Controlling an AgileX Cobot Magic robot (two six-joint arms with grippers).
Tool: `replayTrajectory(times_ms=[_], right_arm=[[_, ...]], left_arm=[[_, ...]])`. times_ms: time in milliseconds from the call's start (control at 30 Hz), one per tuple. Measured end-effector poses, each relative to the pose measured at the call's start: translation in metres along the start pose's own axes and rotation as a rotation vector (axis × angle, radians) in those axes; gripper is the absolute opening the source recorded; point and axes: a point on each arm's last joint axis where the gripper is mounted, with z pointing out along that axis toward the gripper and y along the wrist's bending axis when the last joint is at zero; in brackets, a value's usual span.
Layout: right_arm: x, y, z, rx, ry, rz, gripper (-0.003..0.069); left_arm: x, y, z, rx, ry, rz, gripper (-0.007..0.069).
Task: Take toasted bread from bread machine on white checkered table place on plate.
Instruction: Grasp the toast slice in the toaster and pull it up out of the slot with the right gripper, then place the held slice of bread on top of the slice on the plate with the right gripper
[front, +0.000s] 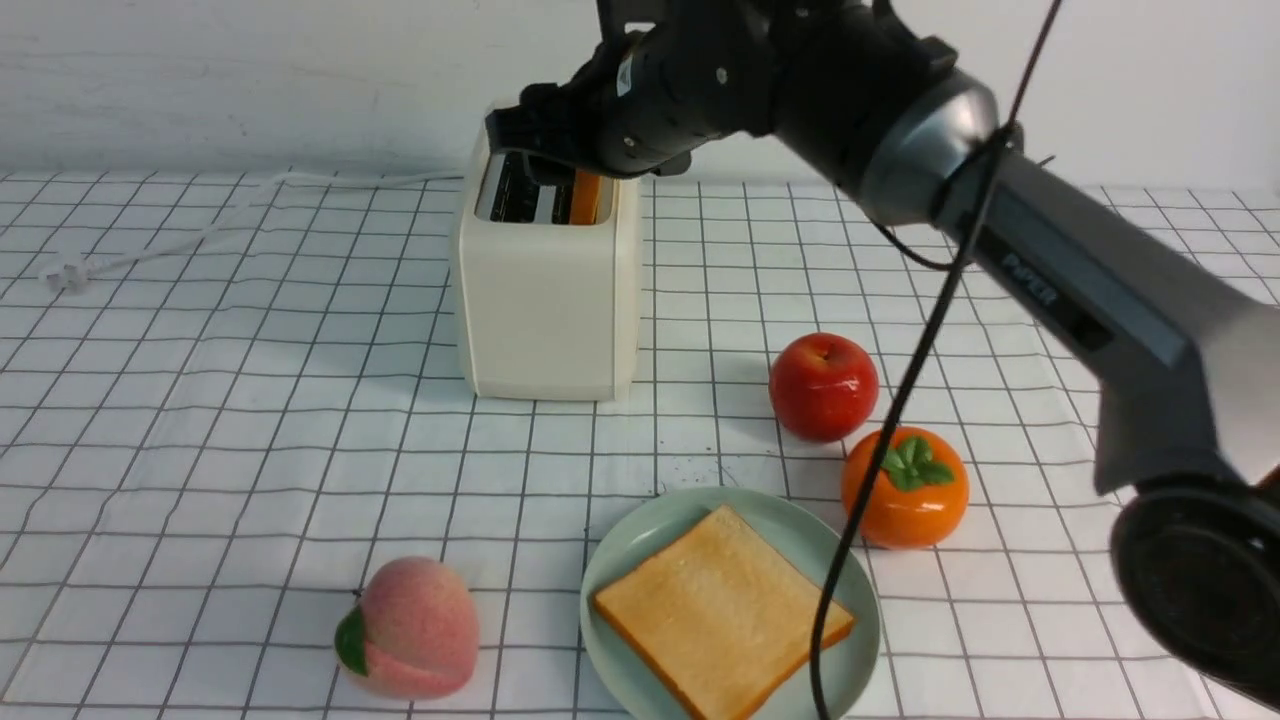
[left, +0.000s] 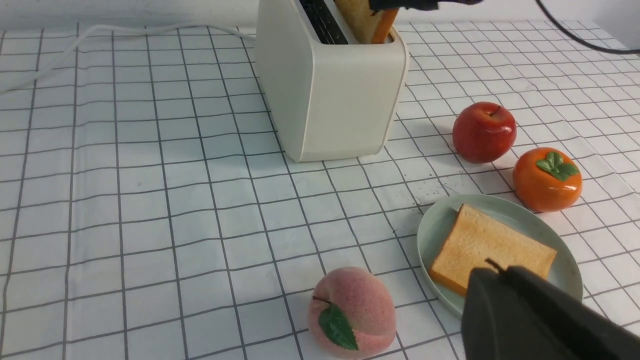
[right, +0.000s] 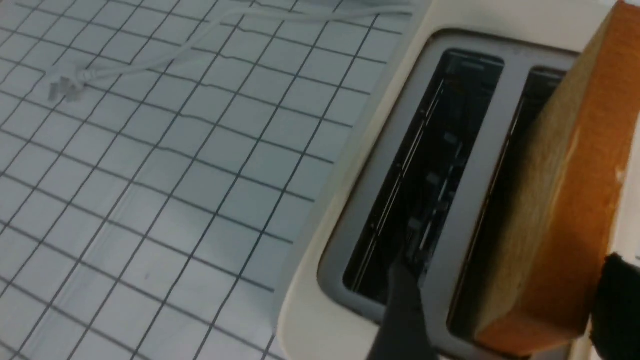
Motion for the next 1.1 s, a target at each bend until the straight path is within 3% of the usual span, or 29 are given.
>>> replayTrajectory(times_ms=[133, 233, 467, 633, 767, 933, 1100], right_arm=[[0.004, -0.011, 0.015, 0.011, -0.020, 0.038, 0.0447], [0.009, -0.018, 0.026, 0.027, -0.014, 0.044, 0.0373], [0.006, -0.018, 0.027, 0.017, -0.049, 0.043, 0.0134], [-0.003, -0.017, 0.015, 0.025, -0.065, 0.030, 0.0116], [-0.026, -0.009, -0.025, 0.016, -0.102, -0.010, 0.0116], [-0.063, 0.017, -0.141, -0.065, -0.097, -0.153, 0.0116], [-0.062, 0.023, -0.229, -0.117, 0.035, -0.266, 0.0116]], left_arm=[[0.000, -0.002, 0.000, 0.021, 0.004, 0.013, -0.0013], [0.001, -0.003, 0.000, 0.031, 0.006, 0.015, -0.0013], [0.001, -0.003, 0.000, 0.036, 0.007, 0.013, -0.0013], [0.001, -0.003, 0.000, 0.036, 0.007, 0.013, -0.0013], [0.000, -0.003, 0.000, 0.036, 0.003, 0.013, -0.0013], [0.000, -0.003, 0.000, 0.038, -0.005, 0.013, -0.0013], [0.001, -0.003, 0.000, 0.035, 0.009, 0.013, -0.0013]])
